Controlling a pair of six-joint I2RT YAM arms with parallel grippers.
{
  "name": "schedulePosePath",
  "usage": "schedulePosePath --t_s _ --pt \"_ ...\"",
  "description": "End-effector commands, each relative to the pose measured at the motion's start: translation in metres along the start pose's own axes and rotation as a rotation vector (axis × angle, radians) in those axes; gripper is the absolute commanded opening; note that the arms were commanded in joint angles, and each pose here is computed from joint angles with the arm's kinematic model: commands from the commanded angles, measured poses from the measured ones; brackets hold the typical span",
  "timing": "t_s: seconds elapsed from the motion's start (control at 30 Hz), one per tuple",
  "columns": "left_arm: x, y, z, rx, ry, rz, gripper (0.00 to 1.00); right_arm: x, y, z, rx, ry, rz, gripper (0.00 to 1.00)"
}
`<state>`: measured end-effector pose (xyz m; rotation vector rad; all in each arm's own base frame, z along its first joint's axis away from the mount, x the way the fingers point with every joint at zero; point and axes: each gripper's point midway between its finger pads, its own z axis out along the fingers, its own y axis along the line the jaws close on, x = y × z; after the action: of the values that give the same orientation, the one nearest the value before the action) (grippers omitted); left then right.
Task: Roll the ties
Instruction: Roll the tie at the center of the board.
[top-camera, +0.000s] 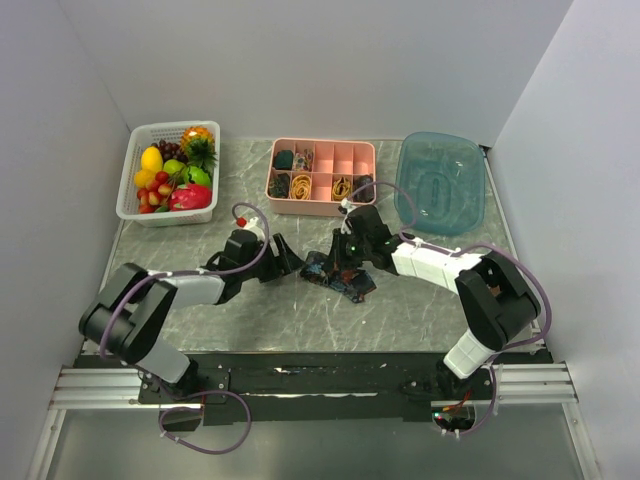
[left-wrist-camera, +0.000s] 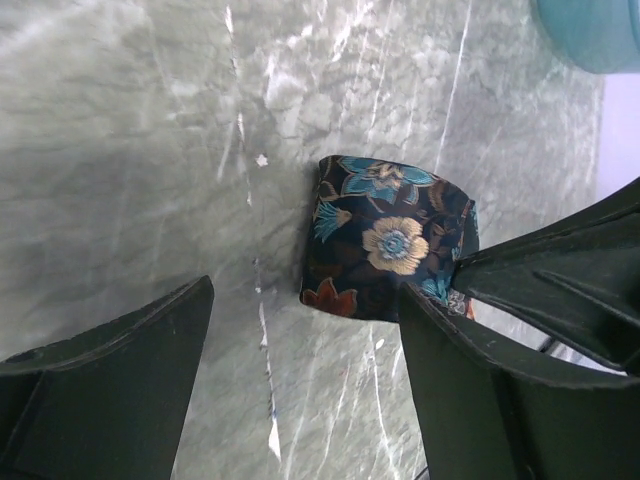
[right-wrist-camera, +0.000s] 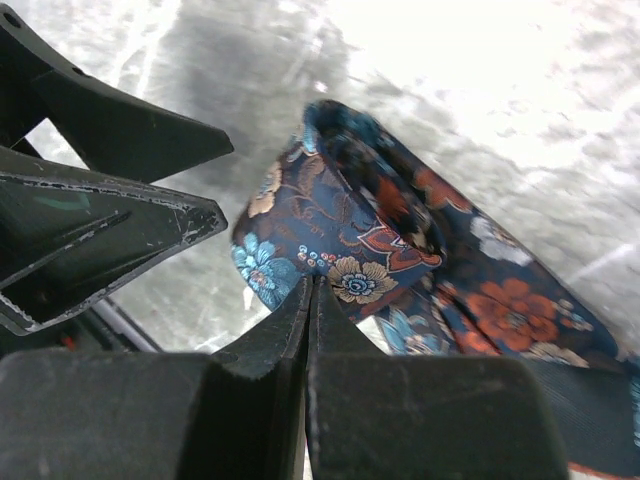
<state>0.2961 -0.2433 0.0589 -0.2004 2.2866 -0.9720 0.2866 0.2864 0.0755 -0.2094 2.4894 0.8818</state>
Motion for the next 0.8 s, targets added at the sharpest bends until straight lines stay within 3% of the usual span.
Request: schedulePosePath --t_s 0.0,0.37,0.77 --pt "-0.008 -0.025 0.008 0.147 -0.033 -0.027 0.81 0.006 -0.016 -0.007 0.078 -0.003 -0.009 0.00" --pt "-0.003 -0.027 0.021 0.210 -0.026 -0.083 0.82 0.018 -0.030 -0.008 0.128 0.019 0.002 0.00" --pt "0.015 -0.036 0.046 0.230 -0.009 -0.036 0.77 0.028 -0.041 -0.002 0.161 0.047 0.021 0.00"
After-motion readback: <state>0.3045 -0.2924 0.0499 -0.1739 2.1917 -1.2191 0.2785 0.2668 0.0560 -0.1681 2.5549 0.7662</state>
